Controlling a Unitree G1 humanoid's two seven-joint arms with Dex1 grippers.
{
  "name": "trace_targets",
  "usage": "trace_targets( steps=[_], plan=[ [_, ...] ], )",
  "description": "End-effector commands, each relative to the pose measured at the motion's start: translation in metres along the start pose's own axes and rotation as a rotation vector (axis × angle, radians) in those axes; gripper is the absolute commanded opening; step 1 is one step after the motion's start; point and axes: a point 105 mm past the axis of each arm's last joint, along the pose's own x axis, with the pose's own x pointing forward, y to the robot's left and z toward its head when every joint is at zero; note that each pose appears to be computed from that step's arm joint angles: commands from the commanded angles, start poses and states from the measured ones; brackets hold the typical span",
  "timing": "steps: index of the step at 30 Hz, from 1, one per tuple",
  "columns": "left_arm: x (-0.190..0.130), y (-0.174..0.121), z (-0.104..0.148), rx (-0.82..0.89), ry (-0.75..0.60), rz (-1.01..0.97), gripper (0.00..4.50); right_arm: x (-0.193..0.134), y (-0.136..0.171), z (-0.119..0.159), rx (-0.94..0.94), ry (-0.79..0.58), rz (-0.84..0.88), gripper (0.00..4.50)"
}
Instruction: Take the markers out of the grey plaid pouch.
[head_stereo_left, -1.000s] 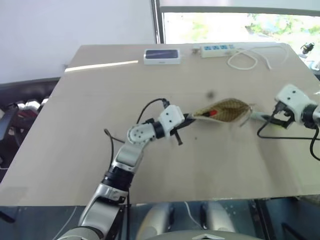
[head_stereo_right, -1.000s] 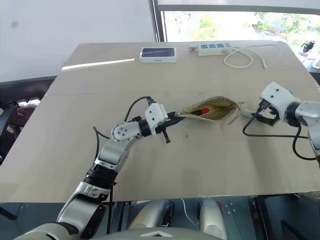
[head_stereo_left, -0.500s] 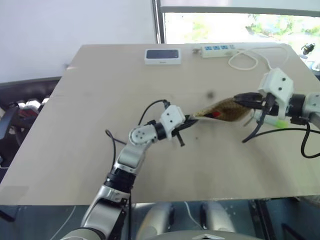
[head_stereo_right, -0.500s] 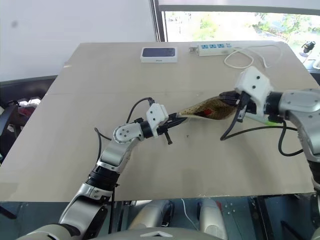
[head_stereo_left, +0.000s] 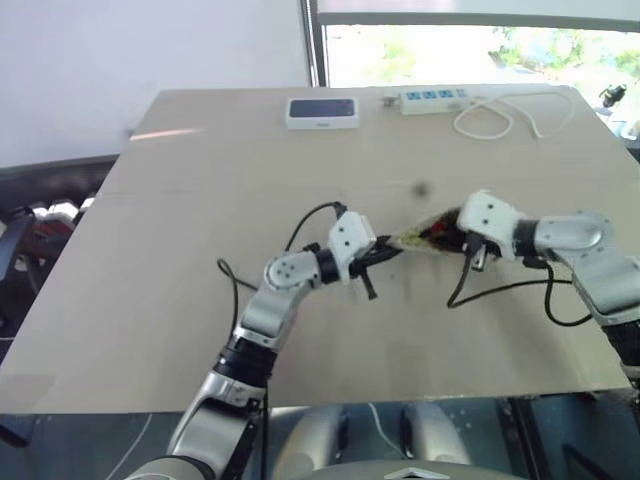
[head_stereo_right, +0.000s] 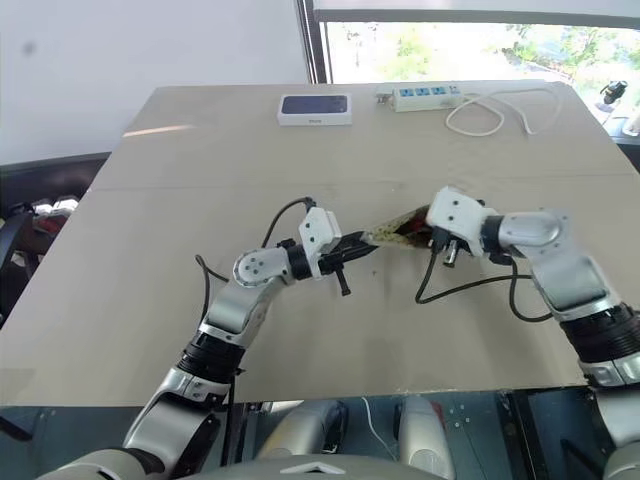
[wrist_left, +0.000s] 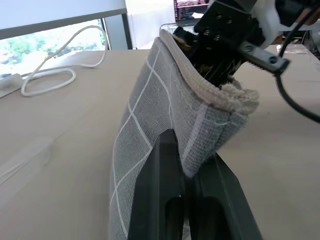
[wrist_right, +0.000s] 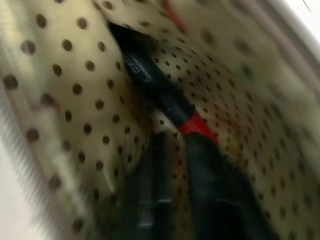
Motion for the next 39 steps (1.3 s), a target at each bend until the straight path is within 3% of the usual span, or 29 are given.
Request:
trace_targets(
  steps=[1,5,9,18,22,30,33,39],
  plan=[
    [0.006,-0.006,0.018,0.018,-0.063,-0.038,0.0,0.002,0.0,0.007,-0.138,0.027,0.019,2.37],
    [0.01,-0.01,0.017,-0.009,-0.068,-0.055,0.0,0.007,-0.001,0.008,-0.248,0.095,0.015,4.42],
    [0.017,-0.014,0.023,-0.07,-0.109,-0.073,0.0,0.007,0.013,0.017,-0.315,0.122,0.097,4.46],
    [0.018,-0.027,0.029,-0.244,-0.138,-0.168,0.0,-0.031,0.035,0.034,-0.322,0.212,0.27,4.46],
    [0.015,-0.045,0.019,-0.267,-0.094,-0.258,0.0,-0.026,0.032,0.017,-0.252,0.281,0.287,4.46],
    [0.015,-0.047,0.015,-0.258,-0.077,-0.268,0.0,0.005,0.038,-0.023,-0.18,0.36,0.313,4.46],
    [0.014,-0.047,0.014,-0.254,-0.073,-0.26,0.0,0.01,0.039,-0.026,-0.167,0.351,0.329,3.7],
    [0.012,-0.046,0.011,-0.249,-0.064,-0.246,0.0,0.008,0.036,-0.027,-0.174,0.342,0.323,0.74]
  ],
)
